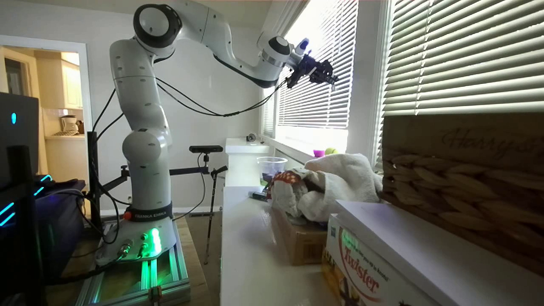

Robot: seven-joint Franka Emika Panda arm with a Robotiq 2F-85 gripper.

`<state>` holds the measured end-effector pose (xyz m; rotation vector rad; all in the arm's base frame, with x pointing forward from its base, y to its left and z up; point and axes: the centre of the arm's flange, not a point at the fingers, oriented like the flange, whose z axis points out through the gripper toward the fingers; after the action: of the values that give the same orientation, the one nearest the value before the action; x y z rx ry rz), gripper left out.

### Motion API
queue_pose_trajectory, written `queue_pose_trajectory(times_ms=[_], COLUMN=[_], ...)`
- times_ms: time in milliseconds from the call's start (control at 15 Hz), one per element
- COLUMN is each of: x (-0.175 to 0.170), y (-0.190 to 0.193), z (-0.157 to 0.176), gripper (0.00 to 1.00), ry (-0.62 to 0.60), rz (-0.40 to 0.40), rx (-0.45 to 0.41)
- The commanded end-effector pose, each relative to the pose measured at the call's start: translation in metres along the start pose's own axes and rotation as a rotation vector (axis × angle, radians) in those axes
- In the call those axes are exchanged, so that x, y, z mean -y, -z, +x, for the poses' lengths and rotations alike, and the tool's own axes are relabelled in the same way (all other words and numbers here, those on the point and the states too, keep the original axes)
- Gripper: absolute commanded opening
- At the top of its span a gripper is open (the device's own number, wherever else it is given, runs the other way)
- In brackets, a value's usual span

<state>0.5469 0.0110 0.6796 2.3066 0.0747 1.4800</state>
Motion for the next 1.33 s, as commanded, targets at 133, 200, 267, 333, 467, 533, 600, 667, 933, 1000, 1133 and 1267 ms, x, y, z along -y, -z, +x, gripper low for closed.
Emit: queue_pose_trajectory(times_ms=[133, 200, 267, 333, 467, 533, 600, 667, 933, 1000, 1133, 1267], x=[0.003, 0.003, 0.003, 0.004, 0.006, 0.011, 0.018, 0.023, 0.040, 0.042, 0.046, 0.052], y=[0.004, 0.004, 0.004, 0.005, 0.010, 0.012, 0.014, 0.016, 0.028, 0.029, 0.029, 0.025], z=[-0.002, -0.002, -0.002, -0.002, -0.003, -0.005, -0.009, -0.012, -0.033, -0.042, -0.063, -0.087], gripper=[0.00, 0.00, 0.00, 0.00, 0.00, 0.00, 0.00, 0.00, 0.00, 0.00, 0.00, 0.00], ry=[-0.011, -0.010, -0.012, -0.015, -0.040, -0.056, -0.067, -0.071, -0.092, -0.096, -0.093, -0.085], rz=[-0.013, -0.013, -0.010, -0.009, 0.024, 0.047, 0.067, 0.080, 0.112, 0.115, 0.127, 0.138], rx=[-0.032, -0.033, -0.030, -0.027, 0.006, 0.028, 0.043, 0.052, 0.104, 0.121, 0.156, 0.180])
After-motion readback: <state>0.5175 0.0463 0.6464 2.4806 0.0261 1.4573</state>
